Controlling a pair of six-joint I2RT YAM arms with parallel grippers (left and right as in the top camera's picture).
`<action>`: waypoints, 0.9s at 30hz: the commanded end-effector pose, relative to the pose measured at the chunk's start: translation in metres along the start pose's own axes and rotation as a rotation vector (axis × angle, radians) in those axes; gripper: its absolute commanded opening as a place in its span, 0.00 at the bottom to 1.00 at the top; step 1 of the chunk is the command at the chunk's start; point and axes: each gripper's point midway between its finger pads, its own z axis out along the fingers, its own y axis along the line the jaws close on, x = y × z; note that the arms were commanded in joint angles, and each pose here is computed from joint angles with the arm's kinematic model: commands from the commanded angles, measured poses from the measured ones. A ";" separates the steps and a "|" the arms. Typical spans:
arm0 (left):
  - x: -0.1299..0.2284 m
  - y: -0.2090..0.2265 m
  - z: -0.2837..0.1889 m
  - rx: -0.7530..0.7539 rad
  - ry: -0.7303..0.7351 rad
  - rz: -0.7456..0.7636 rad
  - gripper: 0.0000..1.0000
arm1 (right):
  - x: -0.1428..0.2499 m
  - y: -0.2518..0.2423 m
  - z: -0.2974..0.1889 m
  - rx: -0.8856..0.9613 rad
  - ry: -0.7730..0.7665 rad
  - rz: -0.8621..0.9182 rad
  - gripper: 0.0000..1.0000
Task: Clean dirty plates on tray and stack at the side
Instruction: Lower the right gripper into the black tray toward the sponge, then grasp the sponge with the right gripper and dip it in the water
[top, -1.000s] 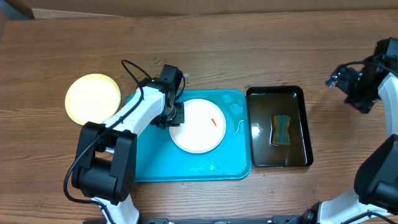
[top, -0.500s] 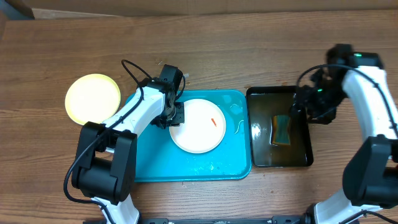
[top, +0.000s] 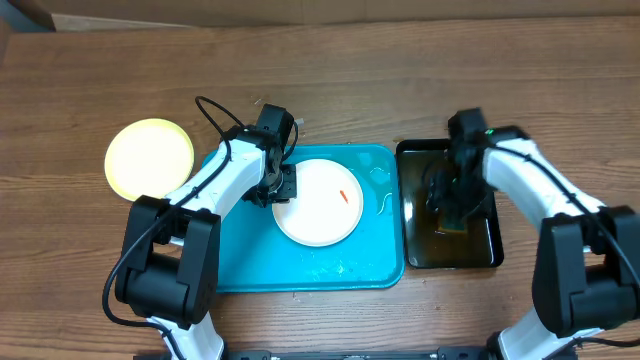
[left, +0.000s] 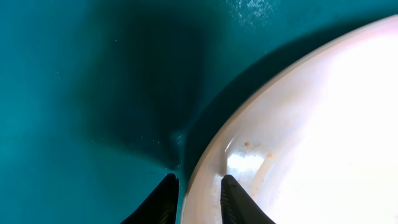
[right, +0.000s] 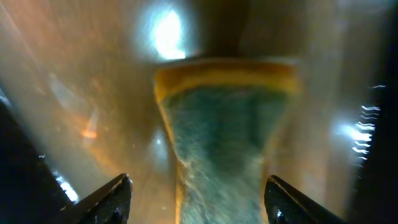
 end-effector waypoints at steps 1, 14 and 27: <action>0.003 0.000 0.002 -0.012 0.005 0.022 0.25 | 0.008 -0.004 0.013 0.018 -0.001 0.002 0.70; 0.003 0.000 0.002 -0.012 0.005 0.022 0.26 | 0.008 -0.006 0.011 0.020 0.006 0.006 0.66; 0.003 0.000 0.002 -0.012 0.005 0.022 0.27 | -0.015 -0.002 0.006 0.009 -0.084 0.006 0.63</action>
